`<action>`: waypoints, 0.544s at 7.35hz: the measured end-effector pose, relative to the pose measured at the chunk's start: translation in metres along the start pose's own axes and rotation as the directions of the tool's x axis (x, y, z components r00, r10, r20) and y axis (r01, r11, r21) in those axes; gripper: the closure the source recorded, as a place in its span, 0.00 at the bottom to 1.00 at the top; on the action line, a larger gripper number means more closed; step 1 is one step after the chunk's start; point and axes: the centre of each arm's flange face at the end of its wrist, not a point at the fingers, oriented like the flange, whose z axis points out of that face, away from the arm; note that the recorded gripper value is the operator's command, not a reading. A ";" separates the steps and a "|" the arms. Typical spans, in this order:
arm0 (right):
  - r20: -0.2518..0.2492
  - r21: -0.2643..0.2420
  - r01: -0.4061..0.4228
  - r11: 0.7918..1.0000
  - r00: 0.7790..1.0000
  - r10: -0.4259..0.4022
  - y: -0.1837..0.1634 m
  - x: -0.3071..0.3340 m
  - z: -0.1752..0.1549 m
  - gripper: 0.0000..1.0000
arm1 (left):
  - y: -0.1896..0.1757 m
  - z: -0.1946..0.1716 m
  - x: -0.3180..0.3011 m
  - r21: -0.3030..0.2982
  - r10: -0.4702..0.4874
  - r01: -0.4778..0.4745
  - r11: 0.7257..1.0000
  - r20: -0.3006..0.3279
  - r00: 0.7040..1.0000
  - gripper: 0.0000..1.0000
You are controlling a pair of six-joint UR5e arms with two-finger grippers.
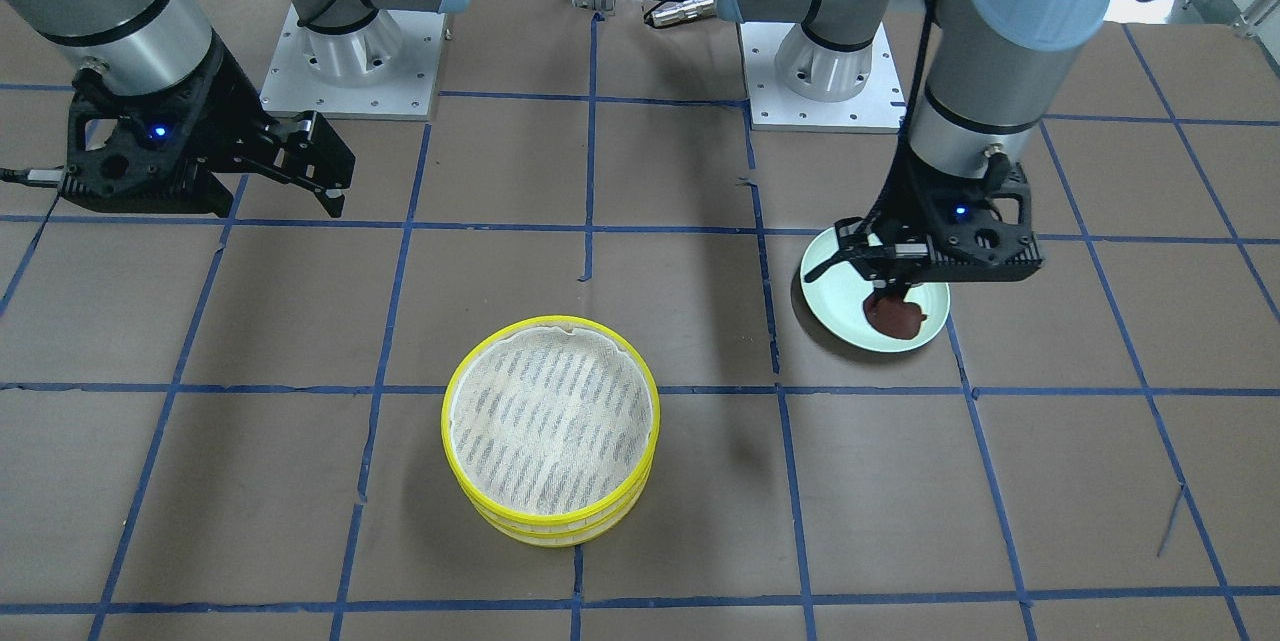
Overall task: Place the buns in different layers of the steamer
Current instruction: 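Release the red bun onto the top tier while right gripper withdraws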
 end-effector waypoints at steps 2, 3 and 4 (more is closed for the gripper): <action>0.006 0.017 0.006 1.000 1.000 -0.006 0.013 0.000 -0.007 0.00 | -0.026 0.034 0.074 0.063 -0.014 0.021 0.998 -0.105 0.994 0.90; 0.001 0.026 0.009 1.000 1.000 -0.009 0.015 0.000 -0.007 0.00 | -0.030 0.048 0.115 0.074 -0.027 0.037 0.997 -0.134 0.991 0.90; -0.012 0.050 0.015 0.999 1.000 -0.014 0.016 -0.002 -0.010 0.00 | -0.033 0.055 0.148 0.078 -0.037 0.050 0.996 -0.154 0.987 0.89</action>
